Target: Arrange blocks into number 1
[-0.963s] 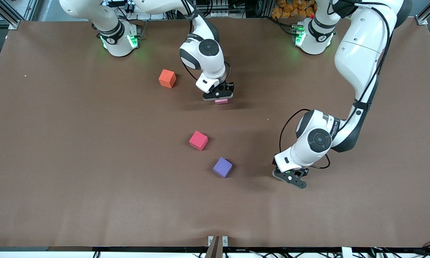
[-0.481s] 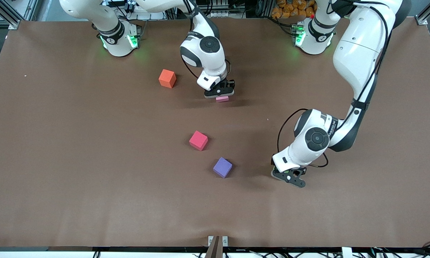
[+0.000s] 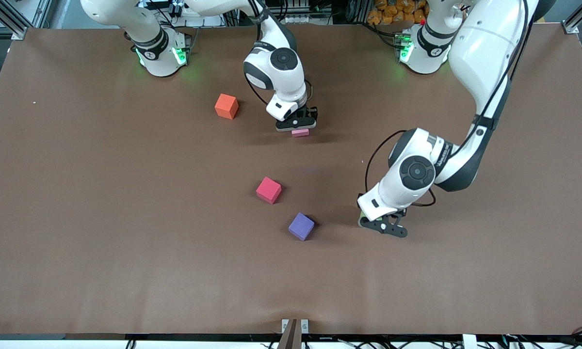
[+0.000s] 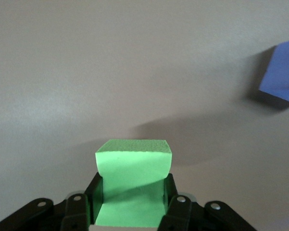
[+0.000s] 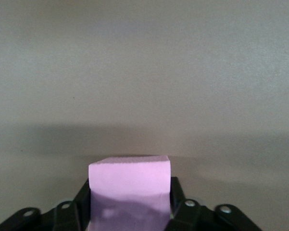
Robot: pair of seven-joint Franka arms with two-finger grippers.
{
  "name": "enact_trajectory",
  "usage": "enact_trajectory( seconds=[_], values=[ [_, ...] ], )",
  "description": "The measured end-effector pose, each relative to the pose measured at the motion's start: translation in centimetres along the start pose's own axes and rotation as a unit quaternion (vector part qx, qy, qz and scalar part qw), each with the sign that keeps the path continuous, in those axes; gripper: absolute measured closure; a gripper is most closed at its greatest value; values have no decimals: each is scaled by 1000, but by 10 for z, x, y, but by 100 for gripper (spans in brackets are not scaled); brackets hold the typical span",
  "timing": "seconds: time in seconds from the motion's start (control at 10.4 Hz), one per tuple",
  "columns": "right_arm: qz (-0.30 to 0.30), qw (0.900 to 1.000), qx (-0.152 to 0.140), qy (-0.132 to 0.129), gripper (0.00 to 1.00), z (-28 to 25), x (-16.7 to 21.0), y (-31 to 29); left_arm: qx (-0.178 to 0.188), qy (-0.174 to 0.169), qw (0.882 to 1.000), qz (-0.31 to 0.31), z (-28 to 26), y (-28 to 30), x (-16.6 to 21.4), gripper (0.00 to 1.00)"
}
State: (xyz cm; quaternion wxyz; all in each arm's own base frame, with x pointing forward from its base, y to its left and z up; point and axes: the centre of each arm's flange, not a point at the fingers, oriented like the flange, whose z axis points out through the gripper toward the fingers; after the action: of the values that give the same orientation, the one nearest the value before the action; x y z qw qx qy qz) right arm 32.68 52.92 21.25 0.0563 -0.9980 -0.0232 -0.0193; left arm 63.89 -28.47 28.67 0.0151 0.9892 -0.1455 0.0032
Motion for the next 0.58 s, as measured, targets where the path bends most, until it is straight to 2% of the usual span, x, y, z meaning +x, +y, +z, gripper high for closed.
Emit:
enact_trajectory(
  seconds=[0.19,0.39,0.58],
  values=[
    [4,1000,3,4,0,-4,3,1,-3,-3,1000,5,-8,8,-4,47],
    [16,1000,13,20,0,-25,20,4,-26,-8,1000,-7,-13,23,-8,47],
    [34,998,20,43,0,-50,48,18,-60,-29,996,-59,-20,38,-17,47]
  ],
)
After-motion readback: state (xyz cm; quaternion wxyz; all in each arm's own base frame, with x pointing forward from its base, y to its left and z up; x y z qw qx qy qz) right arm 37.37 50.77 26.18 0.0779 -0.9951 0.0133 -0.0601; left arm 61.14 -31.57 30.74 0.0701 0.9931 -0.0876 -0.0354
